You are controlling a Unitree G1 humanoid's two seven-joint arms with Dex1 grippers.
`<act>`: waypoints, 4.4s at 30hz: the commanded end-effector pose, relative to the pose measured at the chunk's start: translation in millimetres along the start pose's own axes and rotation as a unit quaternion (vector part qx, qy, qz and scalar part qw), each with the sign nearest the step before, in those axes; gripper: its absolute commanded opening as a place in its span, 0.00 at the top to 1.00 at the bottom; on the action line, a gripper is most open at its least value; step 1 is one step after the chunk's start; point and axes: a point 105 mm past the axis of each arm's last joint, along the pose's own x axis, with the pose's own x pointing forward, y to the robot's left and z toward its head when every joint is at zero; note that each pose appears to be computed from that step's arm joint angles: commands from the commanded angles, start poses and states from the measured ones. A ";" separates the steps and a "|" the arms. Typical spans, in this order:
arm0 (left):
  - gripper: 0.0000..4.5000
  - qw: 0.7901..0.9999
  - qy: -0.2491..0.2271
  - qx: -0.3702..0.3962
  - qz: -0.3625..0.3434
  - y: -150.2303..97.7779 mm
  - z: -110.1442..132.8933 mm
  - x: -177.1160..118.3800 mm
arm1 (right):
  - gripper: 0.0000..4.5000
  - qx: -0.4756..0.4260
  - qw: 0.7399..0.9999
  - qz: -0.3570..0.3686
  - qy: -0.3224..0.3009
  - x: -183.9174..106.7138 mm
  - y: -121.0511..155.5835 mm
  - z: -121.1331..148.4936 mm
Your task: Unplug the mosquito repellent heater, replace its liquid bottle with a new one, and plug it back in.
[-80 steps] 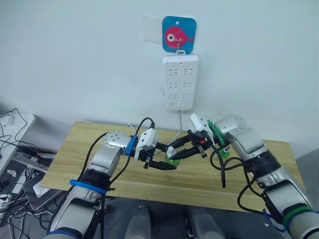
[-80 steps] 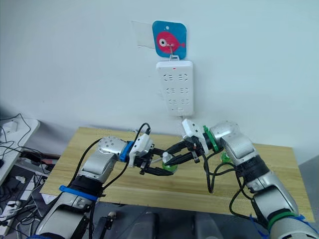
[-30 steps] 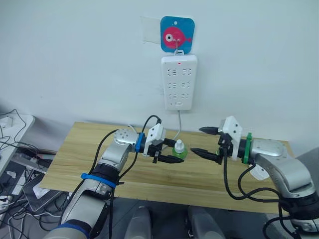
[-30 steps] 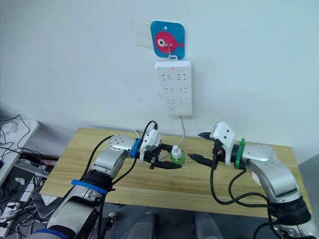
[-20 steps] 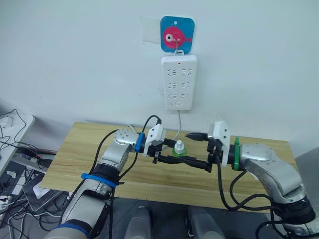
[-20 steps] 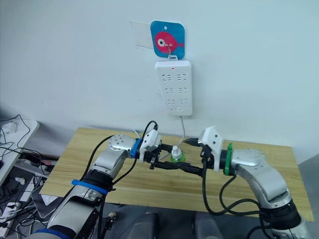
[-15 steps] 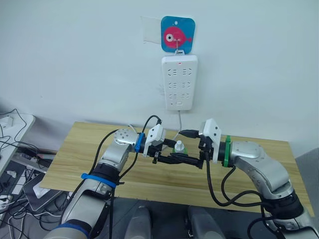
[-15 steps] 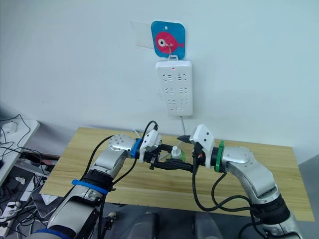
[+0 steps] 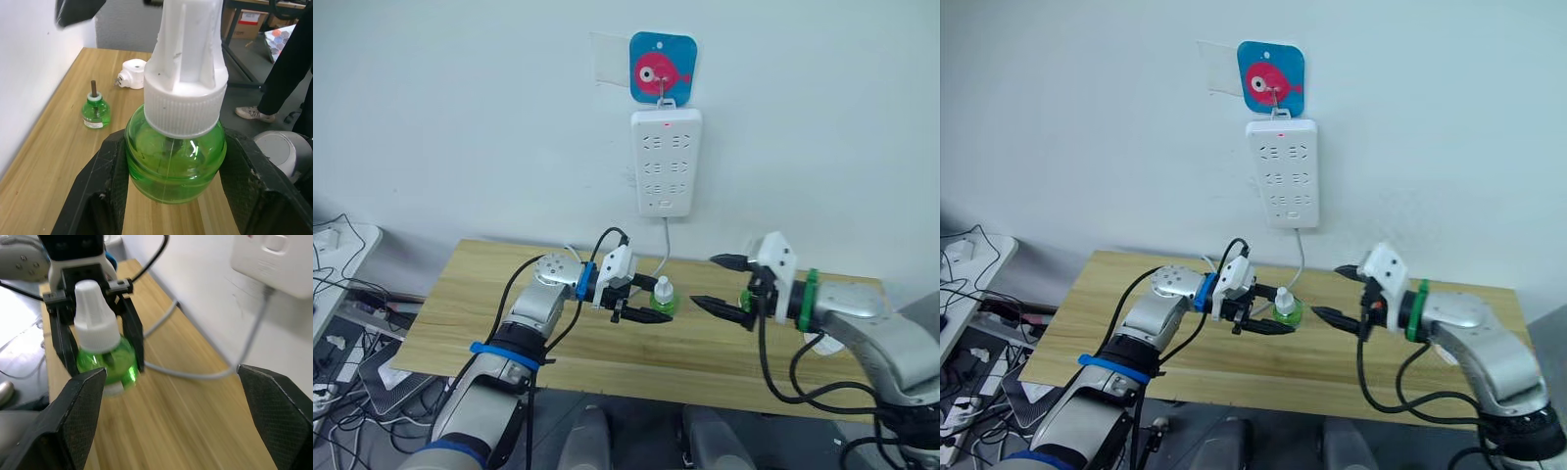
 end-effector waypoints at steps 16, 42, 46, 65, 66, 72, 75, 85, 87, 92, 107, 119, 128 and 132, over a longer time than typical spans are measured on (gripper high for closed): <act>0.50 1.000 -0.010 0.024 -0.006 0.0 10.6 1.8 | 0.30 0.049 0.991 0.099 -0.076 34.4 41.9 32.9; 0.50 1.000 -0.009 0.022 -0.007 -0.4 11.1 3.1 | 0.93 0.035 0.985 0.110 -0.128 37.0 37.6 66.3; 0.50 1.000 -0.007 0.018 -0.004 -0.9 8.0 0.8 | 0.93 0.028 0.979 0.074 -0.188 18.8 25.6 102.5; 0.50 1.000 -0.010 0.002 0.013 -4.6 1.1 -1.7 | 0.93 0.079 0.933 -0.346 -0.057 -65.2 -65.1 -30.7; 0.50 1.000 -0.010 0.003 0.013 -4.5 1.3 -1.8 | 0.93 0.080 0.928 -0.360 -0.049 -68.9 -67.8 -38.9; 0.50 1.000 -0.008 0.003 0.014 -4.9 1.4 -4.0 | 0.93 0.095 0.925 -0.366 -0.030 -71.7 -60.4 -65.8; 0.50 1.000 -0.006 0.001 0.016 -5.3 0.8 -7.2 | 0.93 0.088 0.939 -0.332 -0.023 -62.4 -44.4 -73.3; 0.50 0.999 -0.010 -0.008 0.052 -4.4 1.6 -25.9 | 0.93 0.076 0.967 -0.236 -0.066 11.9 -27.5 -73.7; 0.50 0.998 -0.007 -0.010 0.057 -7.4 0.1 -30.1 | 0.93 0.071 0.966 -0.240 -0.066 24.9 -34.2 -78.0; 0.50 0.997 -0.006 -0.009 0.077 -9.1 0.4 -36.6 | 0.93 0.076 0.960 -0.266 -0.052 43.3 -50.9 -97.7; 0.50 0.996 0.004 -0.011 0.084 -15.8 2.2 -41.6 | 0.93 0.096 0.941 -0.324 -0.018 46.6 -73.0 -133.5; 0.50 0.997 0.001 -0.009 0.074 -13.4 4.3 -36.7 | 0.28 0.093 0.936 -0.338 -0.033 41.7 -77.9 -128.6; 0.50 0.997 -0.001 -0.012 0.073 -13.0 4.1 -35.9 | 0.01 0.080 0.965 -0.215 -0.131 37.4 -40.3 -57.6; 0.50 0.997 -0.002 -0.013 0.073 -11.6 4.0 -35.4 | 0.09 0.094 0.977 -0.129 -0.141 32.0 -17.2 -26.1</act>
